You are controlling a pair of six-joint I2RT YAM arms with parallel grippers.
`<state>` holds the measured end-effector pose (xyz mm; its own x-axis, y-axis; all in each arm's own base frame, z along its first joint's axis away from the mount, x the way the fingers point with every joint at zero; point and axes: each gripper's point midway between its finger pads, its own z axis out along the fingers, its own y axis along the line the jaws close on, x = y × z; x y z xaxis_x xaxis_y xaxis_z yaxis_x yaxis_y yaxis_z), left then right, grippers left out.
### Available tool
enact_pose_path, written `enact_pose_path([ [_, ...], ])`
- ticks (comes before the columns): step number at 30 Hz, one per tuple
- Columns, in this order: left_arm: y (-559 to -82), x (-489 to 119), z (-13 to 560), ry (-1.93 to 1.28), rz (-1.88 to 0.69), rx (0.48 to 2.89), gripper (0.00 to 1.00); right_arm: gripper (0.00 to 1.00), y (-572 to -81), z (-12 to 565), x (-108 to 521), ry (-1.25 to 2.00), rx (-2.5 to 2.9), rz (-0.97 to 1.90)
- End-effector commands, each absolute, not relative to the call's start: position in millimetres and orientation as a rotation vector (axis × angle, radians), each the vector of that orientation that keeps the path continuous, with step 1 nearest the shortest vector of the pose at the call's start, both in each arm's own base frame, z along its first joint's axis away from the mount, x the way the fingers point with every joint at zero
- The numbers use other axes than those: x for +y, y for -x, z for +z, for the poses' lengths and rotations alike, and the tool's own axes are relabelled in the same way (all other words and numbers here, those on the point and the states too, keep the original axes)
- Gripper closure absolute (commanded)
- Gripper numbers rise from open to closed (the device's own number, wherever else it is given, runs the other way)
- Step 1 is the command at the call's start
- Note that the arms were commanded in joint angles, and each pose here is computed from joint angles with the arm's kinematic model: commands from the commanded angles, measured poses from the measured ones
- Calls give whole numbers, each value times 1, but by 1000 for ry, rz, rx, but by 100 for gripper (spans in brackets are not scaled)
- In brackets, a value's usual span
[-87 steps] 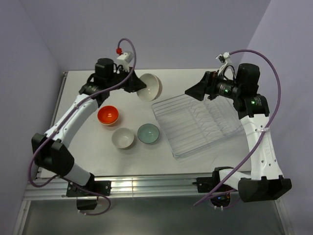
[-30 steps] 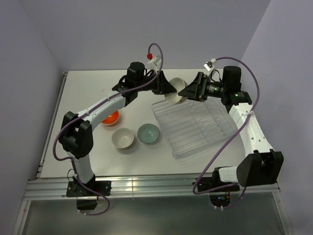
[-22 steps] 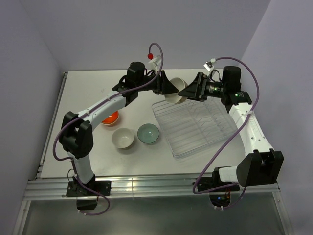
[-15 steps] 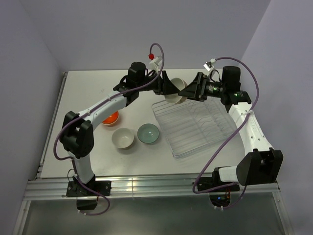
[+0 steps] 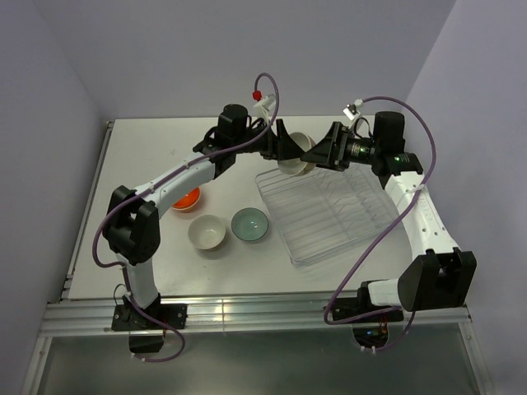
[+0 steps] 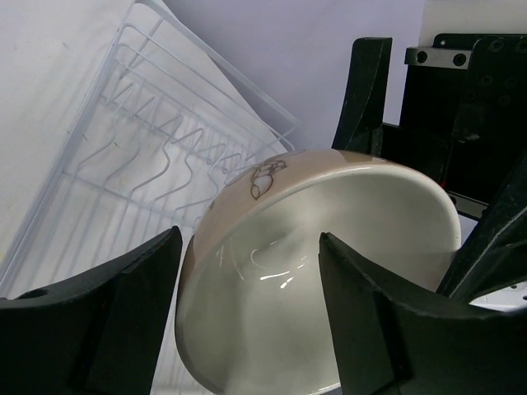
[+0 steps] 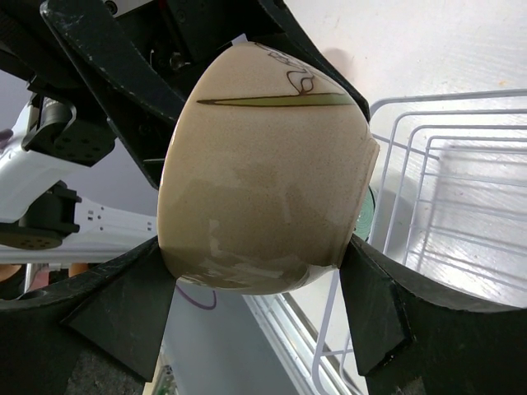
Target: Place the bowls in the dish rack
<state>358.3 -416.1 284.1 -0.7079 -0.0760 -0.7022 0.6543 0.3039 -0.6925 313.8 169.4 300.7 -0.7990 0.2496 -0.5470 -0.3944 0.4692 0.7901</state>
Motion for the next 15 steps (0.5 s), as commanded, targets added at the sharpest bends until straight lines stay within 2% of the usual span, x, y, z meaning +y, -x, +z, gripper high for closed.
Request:
enact_pose_path([
  [1,-357,-420,304,-548,-1461,1865,26,100,-319,321,167,184,2011,1340],
  [5,-360,-418,300,-535,-1442,1881,25,100,-321,321,165,172,2008,1340],
  [9,-363,-415,293,-514,-1436,1902,16,100,-323,320,161,166,2010,1321],
  [11,-365,-414,292,-510,-1429,1907,14,100,-324,318,160,167,2018,1310],
  [12,-365,-413,291,-503,-1423,1913,8,100,-326,317,159,165,2021,1303],
  [13,-366,-412,291,-502,-1419,1914,6,100,-325,316,160,165,2025,1302],
  [15,-366,-412,288,-503,-1414,1922,4,100,-332,315,147,132,2020,1270],
])
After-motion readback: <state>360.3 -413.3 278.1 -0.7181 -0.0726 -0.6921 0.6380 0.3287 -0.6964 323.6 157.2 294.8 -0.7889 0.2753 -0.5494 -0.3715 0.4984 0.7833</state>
